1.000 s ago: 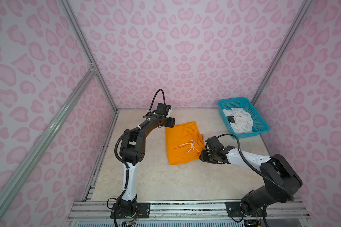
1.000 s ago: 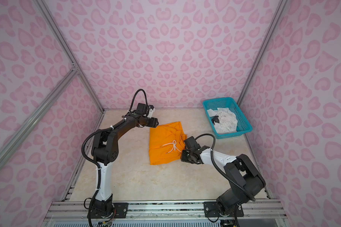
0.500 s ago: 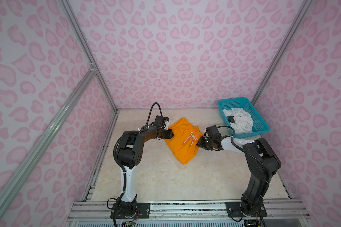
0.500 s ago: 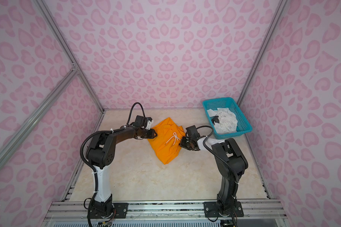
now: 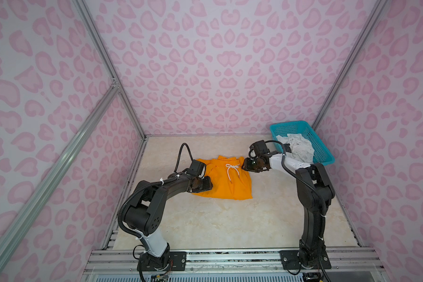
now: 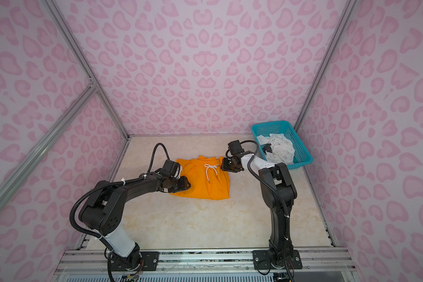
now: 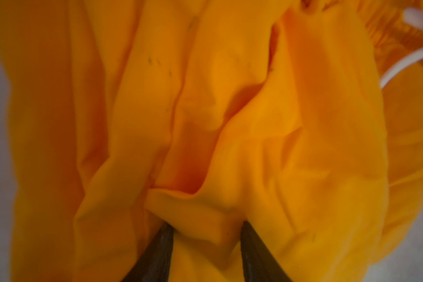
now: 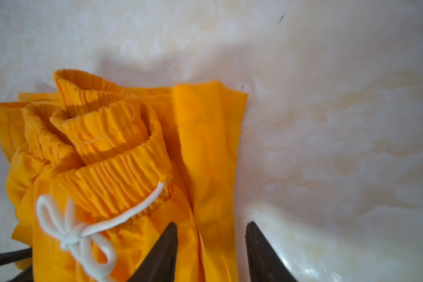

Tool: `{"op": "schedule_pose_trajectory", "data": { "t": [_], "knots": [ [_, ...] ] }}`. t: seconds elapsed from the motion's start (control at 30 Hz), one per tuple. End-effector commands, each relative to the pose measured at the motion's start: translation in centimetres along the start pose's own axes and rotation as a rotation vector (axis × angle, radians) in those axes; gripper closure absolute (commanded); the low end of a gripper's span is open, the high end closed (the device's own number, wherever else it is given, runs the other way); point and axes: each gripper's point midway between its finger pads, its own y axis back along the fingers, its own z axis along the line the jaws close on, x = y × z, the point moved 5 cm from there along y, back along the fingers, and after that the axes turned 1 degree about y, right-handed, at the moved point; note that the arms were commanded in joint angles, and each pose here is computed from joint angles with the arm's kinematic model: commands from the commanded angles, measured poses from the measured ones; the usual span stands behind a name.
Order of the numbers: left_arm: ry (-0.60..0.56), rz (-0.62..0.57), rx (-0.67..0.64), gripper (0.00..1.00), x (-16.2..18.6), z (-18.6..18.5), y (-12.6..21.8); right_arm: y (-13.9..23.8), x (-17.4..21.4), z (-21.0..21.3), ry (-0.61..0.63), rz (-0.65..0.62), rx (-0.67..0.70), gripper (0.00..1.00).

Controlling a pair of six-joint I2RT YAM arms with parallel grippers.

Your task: Fold and stack the mixed laundry pile

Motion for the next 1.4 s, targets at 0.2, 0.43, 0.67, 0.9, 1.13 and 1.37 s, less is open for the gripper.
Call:
{"op": "schedule_pose_trajectory", "data": {
  "t": [0.2,0.43,0.67,0.9,1.13,1.37],
  "knots": [
    [-0.102,-0.108,-0.088,0.38,-4.1,-1.0,4.9,5.1,4.1,-1.5,0.078,0.039,0.126,0.49],
    [-0.158,-0.038,-0.365,0.30,-3.5,3.7,3.4,7.4,6.2,-1.2,0.075,0.030,0.105,0.48],
    [-0.151,0.038,-0.359,0.34,-2.4,5.2,-0.2,9.1,6.3,-0.8,0.071,0.001,0.083,0.48],
    [-0.094,0.072,-0.354,0.56,-2.6,6.1,-1.3,10.5,6.0,-0.6,0.080,-0.032,0.093,0.48],
    [0.069,0.058,-0.344,0.83,-5.8,9.0,-0.1,12.0,5.7,-0.7,0.079,-0.066,0.096,0.49],
    [0.167,0.022,-0.352,0.91,-12.1,13.1,1.1,13.6,5.8,-1.0,0.078,-0.092,0.099,0.49]
  ]
}}
